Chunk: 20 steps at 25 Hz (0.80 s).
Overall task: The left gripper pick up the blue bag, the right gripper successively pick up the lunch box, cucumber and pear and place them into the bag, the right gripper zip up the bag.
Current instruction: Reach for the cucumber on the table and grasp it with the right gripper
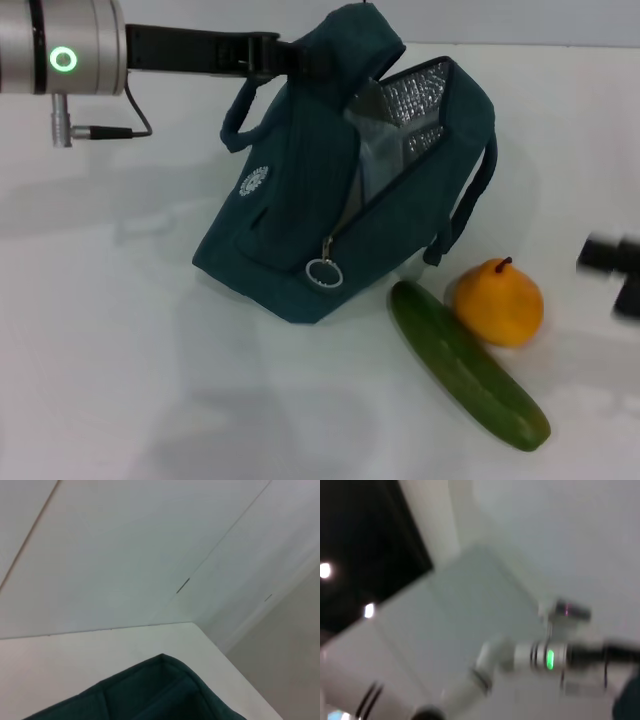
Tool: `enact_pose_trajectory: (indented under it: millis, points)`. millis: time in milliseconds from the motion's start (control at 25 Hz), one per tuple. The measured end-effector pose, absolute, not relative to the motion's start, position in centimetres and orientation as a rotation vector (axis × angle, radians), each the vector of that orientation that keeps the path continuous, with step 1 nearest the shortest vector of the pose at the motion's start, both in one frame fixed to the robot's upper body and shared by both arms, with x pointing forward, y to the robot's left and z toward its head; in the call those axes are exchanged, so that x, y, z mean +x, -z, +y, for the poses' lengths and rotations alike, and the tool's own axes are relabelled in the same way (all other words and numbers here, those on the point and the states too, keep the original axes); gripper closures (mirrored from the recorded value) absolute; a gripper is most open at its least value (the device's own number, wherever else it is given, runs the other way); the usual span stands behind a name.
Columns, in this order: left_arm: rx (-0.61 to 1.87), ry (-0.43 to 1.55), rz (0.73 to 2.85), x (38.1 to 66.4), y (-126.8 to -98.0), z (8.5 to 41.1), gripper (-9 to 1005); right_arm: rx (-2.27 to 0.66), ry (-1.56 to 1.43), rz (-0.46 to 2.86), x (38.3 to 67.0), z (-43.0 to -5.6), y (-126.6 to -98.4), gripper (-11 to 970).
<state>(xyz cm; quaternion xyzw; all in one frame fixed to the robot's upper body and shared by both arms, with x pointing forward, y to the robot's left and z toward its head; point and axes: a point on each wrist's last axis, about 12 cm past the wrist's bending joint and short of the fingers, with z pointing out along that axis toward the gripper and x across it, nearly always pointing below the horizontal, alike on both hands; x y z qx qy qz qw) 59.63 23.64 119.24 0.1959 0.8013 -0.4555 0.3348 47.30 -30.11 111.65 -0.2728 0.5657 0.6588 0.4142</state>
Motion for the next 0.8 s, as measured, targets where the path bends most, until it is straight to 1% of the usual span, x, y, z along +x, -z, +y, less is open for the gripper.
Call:
enact_pose_trajectory:
  millis: [120,200,400,480,640,800]
  points:
    - [0.522,1.178,2.086,59.8,-119.5,23.7,946,-0.800,-1.702,1.565,47.5,-29.6,-112.3,362]
    - [0.527,1.170,2.081,59.9,-119.6,23.7,946,-0.886,-1.749,1.704,48.1,-28.4,-112.7,361]
    - [0.540,1.151,2.068,60.0,-119.6,23.7,946,-0.962,-1.745,1.945,49.6,-26.2,-113.3,358]
    - [0.539,1.148,2.067,60.1,-119.7,23.7,947,-0.989,-1.722,2.038,50.3,-25.6,-114.2,356]
    - [0.543,1.143,2.061,60.3,-119.9,23.6,947,-1.030,-1.577,2.226,52.1,-24.4,-117.0,354]
    - [0.545,1.145,2.059,60.3,-119.9,23.5,947,-1.042,-1.521,2.361,54.1,-22.3,-119.3,351]
